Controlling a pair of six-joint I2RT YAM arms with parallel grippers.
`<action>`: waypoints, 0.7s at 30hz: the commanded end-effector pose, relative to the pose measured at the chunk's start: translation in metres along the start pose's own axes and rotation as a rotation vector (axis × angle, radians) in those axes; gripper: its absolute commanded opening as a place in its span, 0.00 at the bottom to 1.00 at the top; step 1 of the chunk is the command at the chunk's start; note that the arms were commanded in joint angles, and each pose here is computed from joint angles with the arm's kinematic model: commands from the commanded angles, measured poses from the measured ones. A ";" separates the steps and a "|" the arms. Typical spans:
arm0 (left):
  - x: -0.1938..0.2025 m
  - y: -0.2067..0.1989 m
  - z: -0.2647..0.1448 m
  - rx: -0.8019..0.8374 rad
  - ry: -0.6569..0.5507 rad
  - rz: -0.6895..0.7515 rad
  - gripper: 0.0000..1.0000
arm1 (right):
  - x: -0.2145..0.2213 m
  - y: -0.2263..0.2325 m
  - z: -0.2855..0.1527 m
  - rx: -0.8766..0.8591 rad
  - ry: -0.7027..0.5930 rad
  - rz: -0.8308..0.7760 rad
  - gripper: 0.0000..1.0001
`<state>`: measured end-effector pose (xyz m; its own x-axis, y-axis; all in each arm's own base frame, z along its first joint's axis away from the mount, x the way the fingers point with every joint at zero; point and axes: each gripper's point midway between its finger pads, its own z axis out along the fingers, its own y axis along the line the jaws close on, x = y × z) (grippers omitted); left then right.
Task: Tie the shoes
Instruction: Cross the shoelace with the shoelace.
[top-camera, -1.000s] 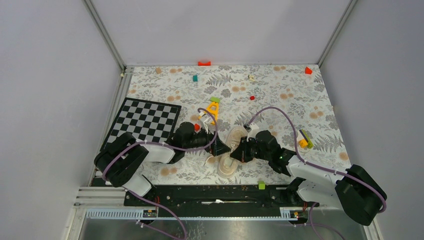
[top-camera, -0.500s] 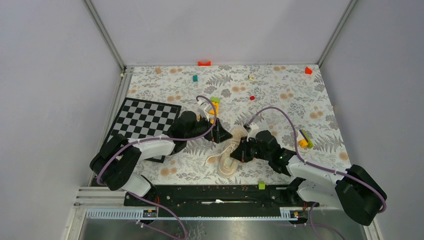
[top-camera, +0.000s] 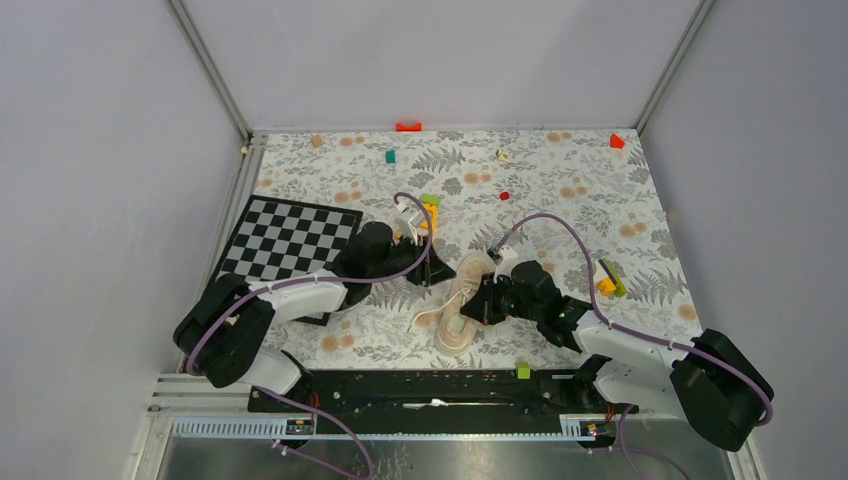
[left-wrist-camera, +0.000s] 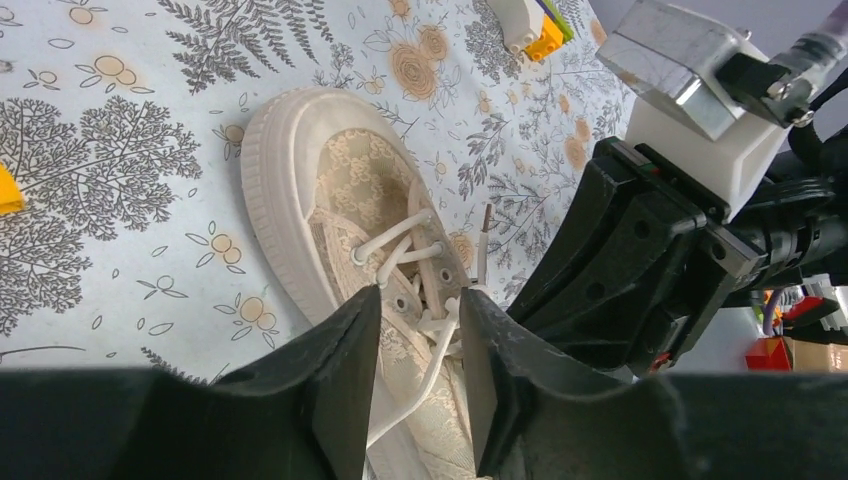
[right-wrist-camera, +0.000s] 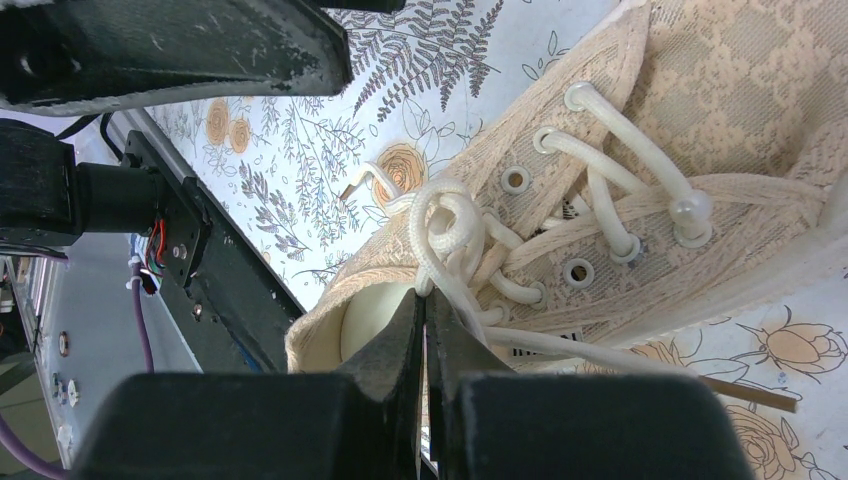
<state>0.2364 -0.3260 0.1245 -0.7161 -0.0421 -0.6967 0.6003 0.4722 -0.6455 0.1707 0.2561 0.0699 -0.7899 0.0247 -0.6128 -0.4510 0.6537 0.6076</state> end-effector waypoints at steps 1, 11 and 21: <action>-0.025 -0.029 0.000 0.088 -0.022 0.066 0.38 | -0.018 0.008 0.001 -0.025 -0.059 -0.020 0.00; 0.000 -0.044 0.012 0.097 0.126 0.127 0.43 | -0.018 0.009 0.001 -0.025 -0.061 -0.021 0.00; 0.017 -0.041 0.010 0.112 0.159 0.067 0.37 | -0.019 0.010 0.002 -0.029 -0.058 -0.020 0.00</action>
<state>0.2063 -0.3504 0.1337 -0.7124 0.1231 -0.6909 0.6711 0.4072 -0.6195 0.1705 0.2561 0.0698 -0.7902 0.0242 -0.6123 -0.4511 0.6534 0.6079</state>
